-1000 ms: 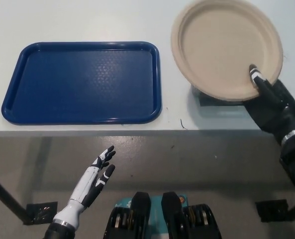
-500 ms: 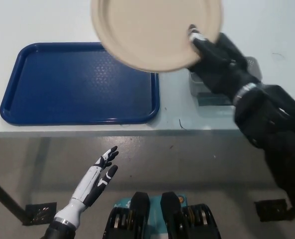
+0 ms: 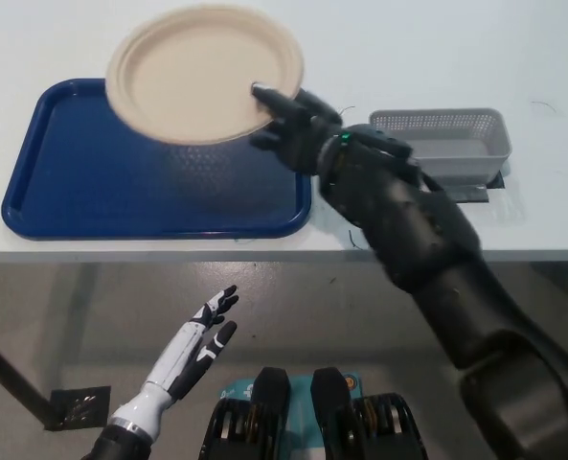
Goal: Use the right hand to pick up a plate from a leveled surface and place it into a tray on the left side
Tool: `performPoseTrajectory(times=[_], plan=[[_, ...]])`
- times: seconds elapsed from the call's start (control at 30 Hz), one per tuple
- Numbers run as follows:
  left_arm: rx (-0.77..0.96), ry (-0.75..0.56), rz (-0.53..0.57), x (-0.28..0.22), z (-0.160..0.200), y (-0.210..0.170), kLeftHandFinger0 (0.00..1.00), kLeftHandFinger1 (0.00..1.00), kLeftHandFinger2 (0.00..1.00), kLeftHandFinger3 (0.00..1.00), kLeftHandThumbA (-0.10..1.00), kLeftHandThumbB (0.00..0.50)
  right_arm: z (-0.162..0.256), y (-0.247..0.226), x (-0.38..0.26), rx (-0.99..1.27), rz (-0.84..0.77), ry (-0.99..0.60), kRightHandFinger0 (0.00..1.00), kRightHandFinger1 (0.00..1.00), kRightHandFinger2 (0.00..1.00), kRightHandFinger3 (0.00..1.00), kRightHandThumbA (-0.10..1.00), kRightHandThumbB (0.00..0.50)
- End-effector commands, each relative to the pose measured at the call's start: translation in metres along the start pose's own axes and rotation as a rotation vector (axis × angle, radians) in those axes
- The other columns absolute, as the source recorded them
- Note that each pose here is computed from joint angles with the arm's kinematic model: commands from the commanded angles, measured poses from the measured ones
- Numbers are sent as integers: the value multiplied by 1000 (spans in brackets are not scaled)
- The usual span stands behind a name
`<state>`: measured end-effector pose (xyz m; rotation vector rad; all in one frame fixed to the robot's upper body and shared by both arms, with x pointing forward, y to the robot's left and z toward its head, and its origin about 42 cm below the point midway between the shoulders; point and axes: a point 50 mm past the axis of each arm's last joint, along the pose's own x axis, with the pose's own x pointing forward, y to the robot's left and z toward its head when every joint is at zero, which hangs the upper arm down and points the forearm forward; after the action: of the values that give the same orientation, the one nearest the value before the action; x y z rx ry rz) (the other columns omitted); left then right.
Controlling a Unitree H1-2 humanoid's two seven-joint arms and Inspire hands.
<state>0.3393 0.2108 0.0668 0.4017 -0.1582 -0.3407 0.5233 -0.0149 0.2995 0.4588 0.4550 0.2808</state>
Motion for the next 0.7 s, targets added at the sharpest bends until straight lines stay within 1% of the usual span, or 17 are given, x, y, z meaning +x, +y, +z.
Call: performPoseTrajectory(times=[0.0, 0.07, 0.1, 0.13, 0.17, 0.2, 0.23, 0.3, 0.37, 0.43, 0.47, 0.5, 0.53, 0.57, 0.6, 0.63, 0.67], plan=[[37, -46, -25, 12, 14, 7, 1000, 1000, 1000, 1000, 1000, 500, 32, 59, 8, -86, 102, -111, 0, 106, 616, 1000, -100, 91], [41, -47, -31, 14, 14, 7, 1000, 1000, 1000, 1000, 1000, 500, 25, 66, 15, -105, 98, -99, 0, 137, 674, 1000, -100, 81], [39, -47, -32, 15, 14, 6, 1000, 1000, 1000, 1000, 1000, 500, 22, 69, 18, -115, 89, -96, 0, 133, 685, 1000, -100, 82], [34, -44, -35, 15, 14, 6, 1000, 1000, 1000, 1000, 1000, 500, 18, 72, 20, -146, 74, -96, 0, 134, 687, 879, -100, 84], [30, -43, -36, 14, 14, 6, 1000, 1000, 1000, 1000, 1000, 500, 16, 74, 21, -151, 65, -96, 0, 137, 706, 792, -100, 84], [29, -45, -37, 15, 15, 6, 1000, 1000, 1000, 1000, 1000, 500, 15, 73, 23, -155, 60, -94, 0, 139, 721, 874, -100, 75], [30, -47, -38, 15, 15, 5, 1000, 1000, 1000, 1000, 1000, 500, 9, 72, 25, -177, 44, -83, 0, 138, 739, 1000, -100, 70], [37, -44, -45, 14, 15, 4, 1000, 1000, 1000, 1000, 1000, 500, 3, 70, 27, -205, 23, -78, 0, 128, 749, 1000, -100, 55], [41, -46, -57, 15, 15, 2, 1000, 1000, 1000, 1000, 1000, 500, -3, 69, 29, -225, -4, -67, 0, 126, 748, 1000, -100, 55], [32, -46, -70, 16, 16, 0, 1000, 1000, 1000, 1000, 1000, 500, -5, 69, 29, -257, -26, -63, 0, 141, 766, 1000, -100, 68], [31, -50, -76, 16, 16, 0, 1000, 1000, 1000, 1000, 1000, 500, -5, 69, 30, -257, -29, -61, 0, 120, 754, 1000, -100, 54], [35, -55, -85, 17, 17, -1, 1000, 1000, 1000, 1000, 1000, 500, -5, 68, 30, -265, -35, -58, 0, 121, 758, 1000, -100, 66], [37, -56, -89, 16, 18, -2, 1000, 1000, 1000, 1000, 1000, 500, -5, 67, 30, -279, -45, -51, 0, 123, 759, 1000, -100, 125], [37, -58, -91, 17, 18, -2, 1000, 1000, 1000, 1000, 1000, 500, -5, 66, 30, -283, -49, -49, 0, 85, 710, 1000, -100, 125], [46, -63, -97, 18, 19, -2, 1000, 1000, 1000, 1000, 1000, 500, -2, 67, 30, -300, -23, -27, 313, 492, 1000, 1000, 248, 224], [50, -66, -100, 18, 20, -2, 1000, 1000, 1000, 1000, 1000, 500, -1, 67, 30, -296, 5, -8, 260, 524, 1000, 968, 288, 218], [48, -66, -101, 19, 19, -3, 1000, 1000, 1000, 1000, 1000, 500, -1, 68, 29, -320, 61, 18, 742, 1000, 1000, 1000, 605, 282]])
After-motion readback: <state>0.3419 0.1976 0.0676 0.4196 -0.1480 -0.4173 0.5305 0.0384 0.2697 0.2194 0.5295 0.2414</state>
